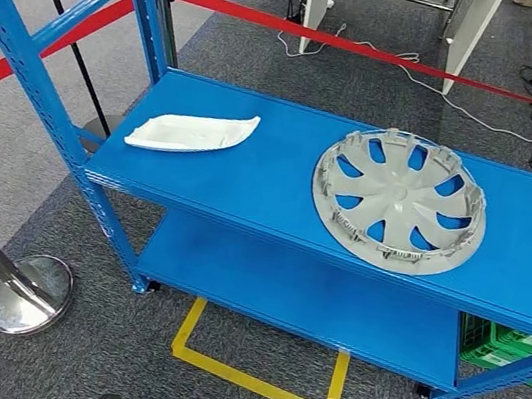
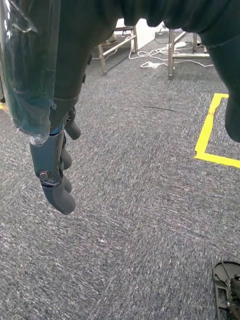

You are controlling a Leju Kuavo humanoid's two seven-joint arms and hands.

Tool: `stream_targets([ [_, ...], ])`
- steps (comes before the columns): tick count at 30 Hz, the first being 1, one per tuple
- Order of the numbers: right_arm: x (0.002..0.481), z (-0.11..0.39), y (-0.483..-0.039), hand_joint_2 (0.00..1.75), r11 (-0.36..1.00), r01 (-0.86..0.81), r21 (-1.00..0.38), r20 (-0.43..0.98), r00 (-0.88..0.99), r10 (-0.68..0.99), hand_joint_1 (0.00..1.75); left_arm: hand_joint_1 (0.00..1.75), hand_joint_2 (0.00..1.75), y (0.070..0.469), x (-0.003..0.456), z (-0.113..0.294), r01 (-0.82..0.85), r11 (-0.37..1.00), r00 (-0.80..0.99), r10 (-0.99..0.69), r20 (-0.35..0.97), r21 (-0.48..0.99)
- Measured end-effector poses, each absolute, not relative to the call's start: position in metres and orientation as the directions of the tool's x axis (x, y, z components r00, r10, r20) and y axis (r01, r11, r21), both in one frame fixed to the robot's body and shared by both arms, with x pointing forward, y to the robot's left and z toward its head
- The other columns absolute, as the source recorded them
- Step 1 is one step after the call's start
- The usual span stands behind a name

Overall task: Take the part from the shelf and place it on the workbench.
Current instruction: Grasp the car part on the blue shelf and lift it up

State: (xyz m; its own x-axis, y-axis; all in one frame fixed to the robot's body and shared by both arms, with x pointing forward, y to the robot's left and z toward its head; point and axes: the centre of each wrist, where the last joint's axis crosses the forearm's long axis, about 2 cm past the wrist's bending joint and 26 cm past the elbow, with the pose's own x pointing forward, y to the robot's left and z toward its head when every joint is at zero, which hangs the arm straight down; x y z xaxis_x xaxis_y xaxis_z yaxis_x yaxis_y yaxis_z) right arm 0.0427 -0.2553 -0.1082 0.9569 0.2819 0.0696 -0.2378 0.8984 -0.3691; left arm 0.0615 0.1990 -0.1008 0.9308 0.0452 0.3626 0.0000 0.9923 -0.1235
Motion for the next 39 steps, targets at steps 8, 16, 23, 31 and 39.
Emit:
stream_targets([
  [8, 0.0446, -0.1079, -0.2552, 1.75, 0.898, -0.240, -0.370, 0.073, 0.956, 0.285, 0.00, 0.00, 1.75, 0.1991, 0.0660, -0.1001, 0.001, 0.992, 0.928, 0.046, 0.370, -0.126],
  [16, 0.0449, -0.1079, -0.2552, 1.75, 0.897, -0.241, -0.371, 0.070, 0.956, 0.285, 0.00, 0.00, 1.75, 0.1993, 0.0678, -0.0999, -0.003, 0.992, 0.927, 0.051, 0.373, -0.128],
  [23, 0.0449, -0.1079, -0.2552, 1.75, 0.897, -0.241, -0.371, 0.063, 0.957, 0.283, 0.00, 0.00, 1.75, 0.1993, 0.0674, -0.0999, -0.002, 0.992, 0.927, 0.050, 0.372, -0.128],
  [31, 0.0449, -0.1079, -0.2552, 1.75, 0.897, -0.241, -0.371, 0.064, 0.957, 0.283, 0.00, 0.00, 1.75, 0.1995, 0.0669, -0.1001, -0.007, 0.992, 0.927, 0.054, 0.370, -0.128],
  [39, 0.0448, -0.1079, -0.2552, 1.75, 0.897, -0.240, -0.371, 0.064, 0.957, 0.282, 0.00, 0.00, 1.75, 0.1997, 0.0667, -0.1001, -0.007, 0.992, 0.928, 0.053, 0.369, -0.127],
])
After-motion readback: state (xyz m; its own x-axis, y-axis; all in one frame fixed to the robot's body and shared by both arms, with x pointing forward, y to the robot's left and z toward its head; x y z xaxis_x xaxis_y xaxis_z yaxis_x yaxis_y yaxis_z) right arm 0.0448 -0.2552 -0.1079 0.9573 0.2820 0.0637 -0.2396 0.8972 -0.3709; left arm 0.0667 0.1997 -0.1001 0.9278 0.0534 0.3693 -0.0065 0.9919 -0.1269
